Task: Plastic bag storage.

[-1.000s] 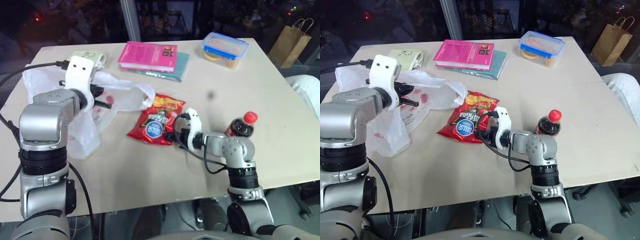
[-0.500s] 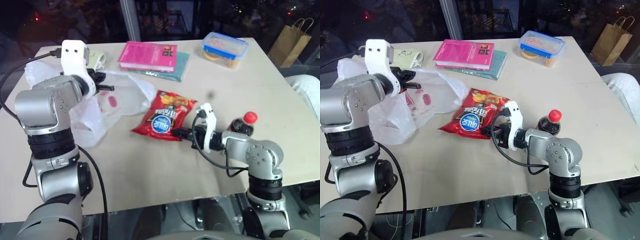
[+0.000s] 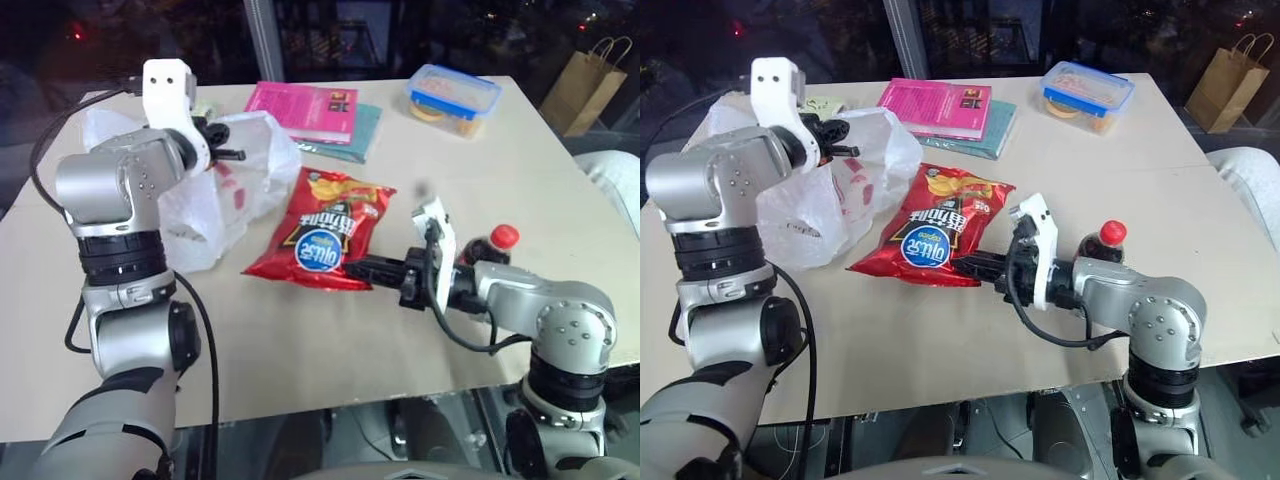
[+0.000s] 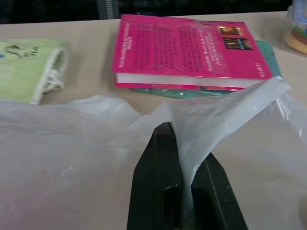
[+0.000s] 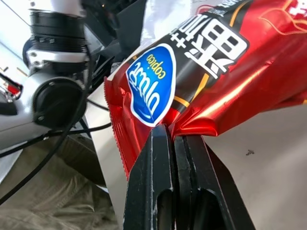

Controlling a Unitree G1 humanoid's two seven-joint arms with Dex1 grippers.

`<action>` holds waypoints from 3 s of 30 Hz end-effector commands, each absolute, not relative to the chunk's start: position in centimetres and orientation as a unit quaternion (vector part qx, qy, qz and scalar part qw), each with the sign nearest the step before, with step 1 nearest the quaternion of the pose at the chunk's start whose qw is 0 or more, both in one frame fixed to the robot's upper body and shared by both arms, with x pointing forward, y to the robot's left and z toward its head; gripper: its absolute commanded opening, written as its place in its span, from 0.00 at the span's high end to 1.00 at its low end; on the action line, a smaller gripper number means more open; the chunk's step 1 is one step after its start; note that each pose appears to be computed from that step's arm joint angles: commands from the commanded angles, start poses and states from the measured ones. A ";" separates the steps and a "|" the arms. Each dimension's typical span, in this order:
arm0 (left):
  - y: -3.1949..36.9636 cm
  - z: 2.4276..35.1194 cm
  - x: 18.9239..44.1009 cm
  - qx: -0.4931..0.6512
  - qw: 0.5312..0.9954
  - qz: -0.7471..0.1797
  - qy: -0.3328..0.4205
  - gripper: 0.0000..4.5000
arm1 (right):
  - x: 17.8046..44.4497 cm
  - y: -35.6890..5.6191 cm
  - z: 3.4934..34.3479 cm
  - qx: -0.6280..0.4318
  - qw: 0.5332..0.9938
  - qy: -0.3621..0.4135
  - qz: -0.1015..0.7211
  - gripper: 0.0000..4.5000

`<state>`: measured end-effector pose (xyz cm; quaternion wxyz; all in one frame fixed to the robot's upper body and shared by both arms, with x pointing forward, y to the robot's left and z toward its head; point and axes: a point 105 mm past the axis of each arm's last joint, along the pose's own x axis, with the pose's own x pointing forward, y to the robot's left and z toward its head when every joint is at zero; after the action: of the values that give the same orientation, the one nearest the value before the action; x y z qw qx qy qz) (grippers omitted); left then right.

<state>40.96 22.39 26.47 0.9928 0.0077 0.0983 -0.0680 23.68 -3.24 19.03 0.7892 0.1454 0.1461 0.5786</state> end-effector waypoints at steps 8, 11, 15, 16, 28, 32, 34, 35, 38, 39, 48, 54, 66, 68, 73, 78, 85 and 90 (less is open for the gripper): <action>18.9 29.4 41.8 -0.005 0.990 -0.129 0.049 1.00 | 22.5 -3.9 20.4 0.110 0.787 0.127 0.593 0.99; 17.9 29.5 41.5 -0.019 0.987 -0.154 0.051 1.00 | 23.4 -3.2 19.9 0.104 0.787 0.142 0.591 0.99; 17.5 29.7 40.2 -0.025 0.981 -0.182 0.058 1.00 | 25.6 -1.9 19.0 0.102 0.793 0.161 0.579 0.99; 17.4 29.8 39.9 -0.027 0.981 -0.186 0.058 1.00 | 26.0 -1.6 18.9 0.101 0.793 0.163 0.578 0.99; 16.0 28.0 37.3 0.001 0.965 -0.251 0.075 1.00 | 27.8 1.6 17.4 0.044 0.736 0.184 0.650 0.99; 15.7 27.8 37.2 0.001 0.965 -0.251 0.073 1.00 | 27.4 2.0 17.4 0.030 0.722 0.181 0.667 0.99; 15.4 27.5 36.9 -0.001 0.963 -0.260 0.075 1.00 | 27.1 2.3 17.3 0.023 0.715 0.183 0.675 0.99; 14.8 27.2 36.2 -0.001 0.956 -0.282 0.082 1.00 | 27.2 2.6 17.0 0.018 0.713 0.187 0.676 0.99; 13.9 26.4 34.4 0.002 0.939 -0.330 0.097 1.00 | 27.9 3.3 16.2 0.010 0.712 0.199 0.673 0.99; 13.8 26.1 33.9 0.001 0.935 -0.339 0.104 1.00 | 28.4 3.5 16.1 0.014 0.717 0.199 0.668 0.99; 17.2 22.9 32.3 0.010 0.941 -0.293 0.169 1.00 | 32.4 1.7 18.2 0.089 0.781 0.158 0.597 0.99; 16.8 23.5 32.0 -0.029 0.934 -0.313 0.173 1.00 | 32.8 0.0 18.1 0.109 0.810 0.160 0.553 0.99; 10.2 24.7 32.2 -0.171 0.895 -0.390 0.135 1.00 | 36.8 8.7 17.6 0.107 0.861 0.137 0.478 0.93; 9.9 24.9 32.2 -0.180 0.897 -0.383 0.129 1.00 | 36.7 8.9 17.8 0.098 0.856 0.124 0.492 0.80; 11.9 25.6 34.0 -0.235 0.915 -0.309 0.112 1.00 | 36.0 6.4 18.7 0.045 0.863 0.077 0.498 0.33; 14.5 25.4 35.7 -0.266 0.928 -0.240 0.102 1.00 | 33.8 1.0 20.0 0.022 0.874 0.049 0.483 0.25; 14.0 25.7 36.6 -0.254 0.928 -0.254 0.097 1.00 | 31.5 -1.1 22.1 -0.030 0.887 -0.005 0.461 0.01; 13.0 25.5 36.8 -0.189 0.936 -0.282 0.091 1.00 | 27.4 -5.0 24.9 -0.110 0.891 -0.080 0.433 0.01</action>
<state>36.92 13.63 24.72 0.9352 -0.2084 0.1128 -0.2630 29.13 -4.27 22.52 0.8936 -0.0960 -0.0273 0.4376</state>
